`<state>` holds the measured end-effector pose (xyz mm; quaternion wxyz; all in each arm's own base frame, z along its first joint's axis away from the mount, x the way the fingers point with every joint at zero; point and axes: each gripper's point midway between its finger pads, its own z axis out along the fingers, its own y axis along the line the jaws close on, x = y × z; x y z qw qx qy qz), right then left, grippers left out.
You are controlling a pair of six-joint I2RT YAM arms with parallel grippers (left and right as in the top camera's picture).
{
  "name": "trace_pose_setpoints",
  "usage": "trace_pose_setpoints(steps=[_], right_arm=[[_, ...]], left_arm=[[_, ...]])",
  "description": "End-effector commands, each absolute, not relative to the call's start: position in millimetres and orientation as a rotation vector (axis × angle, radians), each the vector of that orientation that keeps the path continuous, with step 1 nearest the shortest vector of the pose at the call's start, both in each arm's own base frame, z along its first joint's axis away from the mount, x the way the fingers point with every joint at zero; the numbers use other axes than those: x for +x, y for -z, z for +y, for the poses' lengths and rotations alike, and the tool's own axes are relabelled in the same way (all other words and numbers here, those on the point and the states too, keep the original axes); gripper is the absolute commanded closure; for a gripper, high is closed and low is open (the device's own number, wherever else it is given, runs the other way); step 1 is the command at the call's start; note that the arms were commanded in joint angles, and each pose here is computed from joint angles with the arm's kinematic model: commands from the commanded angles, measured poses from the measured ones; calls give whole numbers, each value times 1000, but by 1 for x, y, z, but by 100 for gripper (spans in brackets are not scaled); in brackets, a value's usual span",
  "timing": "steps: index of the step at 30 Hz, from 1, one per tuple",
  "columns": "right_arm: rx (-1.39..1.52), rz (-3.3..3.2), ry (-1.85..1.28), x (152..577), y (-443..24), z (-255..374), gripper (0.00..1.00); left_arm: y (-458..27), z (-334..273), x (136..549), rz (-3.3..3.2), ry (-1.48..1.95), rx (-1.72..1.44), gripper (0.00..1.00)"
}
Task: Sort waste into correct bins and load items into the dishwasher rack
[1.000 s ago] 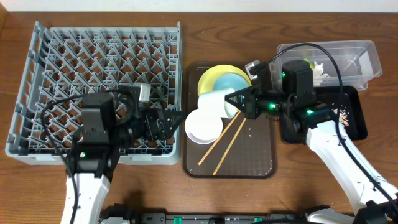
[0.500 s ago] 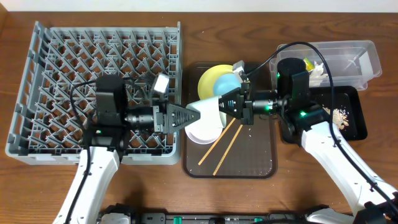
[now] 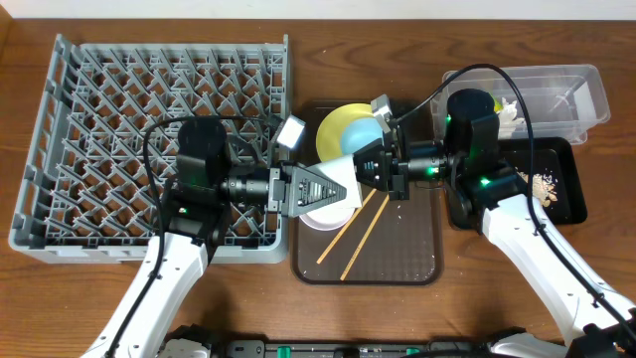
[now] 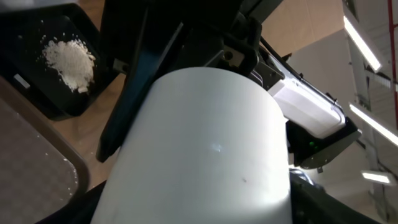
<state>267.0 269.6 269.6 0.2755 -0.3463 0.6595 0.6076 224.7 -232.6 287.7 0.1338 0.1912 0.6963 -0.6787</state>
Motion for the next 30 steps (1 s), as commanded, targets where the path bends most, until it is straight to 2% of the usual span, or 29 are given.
trace_pose_setpoints(steps=[1,5,7,13,15,19,21,30], right_arm=[[-893,1800,-1578,277,-265,272,99],[-879,1808,-1558,280,-264,272,99],[-876,1808,-1552,281,-264,272,99],[-876,1806,-1552,281,-264,272,99],[-876,1806,-1552,281,-264,272,99],[-865,1819,-1552,282,-263,270,91],[-845,1840,-1553,284,-260,267,90],[-662,1996,-1453,310,-234,229,83]], left_arm=[[-301,-237,208,1994,2022,650,23],[-301,-237,208,1994,2025,654,23],[-301,-237,208,1994,2024,654,27],[-301,-237,211,1995,2008,634,45],[-300,-238,214,1978,1980,639,55],[-300,-238,217,1934,1929,678,62],[-300,-236,219,1894,1888,715,70],[-263,-207,276,2001,1573,417,92]])
